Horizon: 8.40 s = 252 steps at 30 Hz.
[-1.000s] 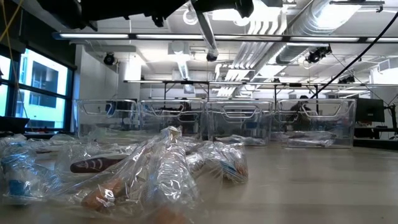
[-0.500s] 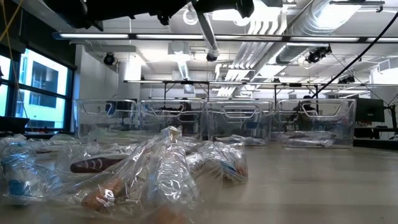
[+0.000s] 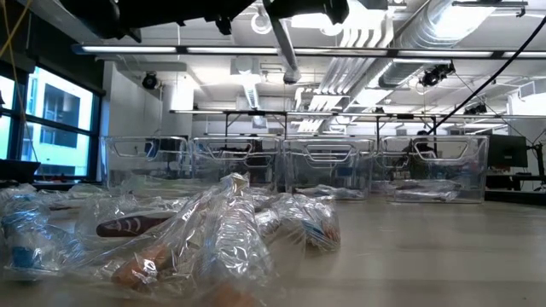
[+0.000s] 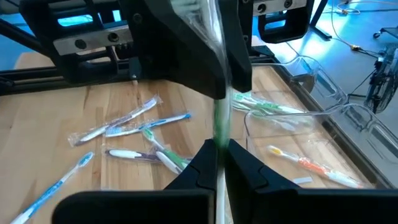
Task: Pick & Place Toothbrushes
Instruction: Put the green toothbrush into the left transparent bin, then put the orange toothbrush into the middle left transparent bin
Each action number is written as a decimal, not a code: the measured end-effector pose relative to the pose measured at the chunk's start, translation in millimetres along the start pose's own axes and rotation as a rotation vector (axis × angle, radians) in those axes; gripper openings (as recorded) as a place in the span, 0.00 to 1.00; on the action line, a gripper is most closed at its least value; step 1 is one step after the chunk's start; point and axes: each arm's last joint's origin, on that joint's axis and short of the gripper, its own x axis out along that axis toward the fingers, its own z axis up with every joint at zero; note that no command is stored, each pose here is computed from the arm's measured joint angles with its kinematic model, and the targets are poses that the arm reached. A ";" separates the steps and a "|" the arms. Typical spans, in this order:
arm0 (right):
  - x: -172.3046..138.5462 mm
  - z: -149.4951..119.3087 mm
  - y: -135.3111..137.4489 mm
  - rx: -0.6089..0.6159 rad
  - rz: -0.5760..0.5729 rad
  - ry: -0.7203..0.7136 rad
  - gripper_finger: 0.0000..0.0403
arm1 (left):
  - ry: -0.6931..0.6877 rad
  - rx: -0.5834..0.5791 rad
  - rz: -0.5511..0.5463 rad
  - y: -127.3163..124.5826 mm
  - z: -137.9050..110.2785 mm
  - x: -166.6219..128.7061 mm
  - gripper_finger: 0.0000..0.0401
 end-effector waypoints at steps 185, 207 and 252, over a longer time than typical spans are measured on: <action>42.9 -0.9 90.6 0.493 -0.169 0.035 0.00 | 0.594 0.269 0.056 32.1 43.1 -124.7 0.00; 75.2 -63.6 103.1 0.598 0.025 0.634 0.00 | 0.603 0.244 0.050 31.5 42.0 -125.3 0.00; 83.0 -166.9 78.9 1.152 -0.417 0.700 0.25 | 0.698 0.219 0.025 29.2 34.3 -130.7 0.00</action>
